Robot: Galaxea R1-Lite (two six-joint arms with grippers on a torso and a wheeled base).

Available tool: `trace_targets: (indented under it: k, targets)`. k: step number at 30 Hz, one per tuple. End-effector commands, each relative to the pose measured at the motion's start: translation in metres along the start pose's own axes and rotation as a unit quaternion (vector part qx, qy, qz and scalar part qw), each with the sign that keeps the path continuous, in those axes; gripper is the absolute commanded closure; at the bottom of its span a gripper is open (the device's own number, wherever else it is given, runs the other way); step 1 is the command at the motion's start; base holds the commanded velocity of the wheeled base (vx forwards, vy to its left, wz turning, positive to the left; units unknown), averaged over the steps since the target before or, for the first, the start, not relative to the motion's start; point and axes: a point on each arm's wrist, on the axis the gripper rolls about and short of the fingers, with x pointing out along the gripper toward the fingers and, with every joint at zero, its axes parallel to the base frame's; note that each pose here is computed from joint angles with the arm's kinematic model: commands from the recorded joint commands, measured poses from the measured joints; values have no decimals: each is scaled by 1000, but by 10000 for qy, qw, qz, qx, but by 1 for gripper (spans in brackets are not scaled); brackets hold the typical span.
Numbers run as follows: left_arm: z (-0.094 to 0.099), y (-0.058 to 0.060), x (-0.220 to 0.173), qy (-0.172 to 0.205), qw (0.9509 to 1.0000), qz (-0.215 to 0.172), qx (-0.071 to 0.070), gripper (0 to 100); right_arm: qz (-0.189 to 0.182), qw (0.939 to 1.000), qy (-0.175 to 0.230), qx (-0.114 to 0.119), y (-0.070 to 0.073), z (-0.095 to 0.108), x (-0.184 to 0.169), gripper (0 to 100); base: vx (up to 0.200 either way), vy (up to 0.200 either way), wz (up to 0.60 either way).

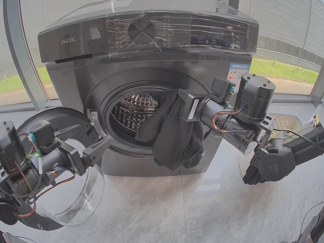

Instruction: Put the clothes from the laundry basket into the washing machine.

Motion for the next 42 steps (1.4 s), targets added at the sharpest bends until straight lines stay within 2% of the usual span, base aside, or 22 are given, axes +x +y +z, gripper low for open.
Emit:
trace_targets:
  k: [1,5,10,17,24,25,29,32,34,37,42]
  targets:
    - [-49,-7,48,773,9970,-37,-35,0,-39,9999,101,32,1,-15,16,100,0,0,0]
    - [-64,-11,62,658,9977,-152,-38,0,-37,10000,62,54,1,-18,19,100,0,0,0]
    - [-86,-16,72,770,9965,-318,-48,0,-28,10000,57,59,3,-23,24,100,0,0,0]
    - [-102,-24,79,1003,9922,-624,-407,0,-33,9999,-82,102,11,-22,29,100,0,0,0]
    - [-116,-30,86,1188,9888,-721,-544,0,-14,9999,-61,103,14,-26,31,100,0,0,0]
    - [-122,-34,90,1205,9876,-802,-605,0,-16,9999,-54,101,13,-28,31,100,0,0,0]
    - [-135,-37,105,976,9890,-858,-712,0,6,9999,-79,101,14,-30,32,100,0,0,0]
    - [-143,-36,114,991,9887,-812,-776,0,46,9999,-83,109,17,-31,31,100,0,0,0]
    - [-146,-36,117,1038,9873,-776,-918,0,48,9999,-90,111,18,-31,31,100,0,0,0]
    - [-143,-38,123,920,9863,-797,-1114,0,48,9999,-90,111,18,-31,31,100,0,0,0]
    - [-138,-39,132,738,9865,-820,-1210,0,77,9999,-82,114,20,-32,30,100,0,0,0]
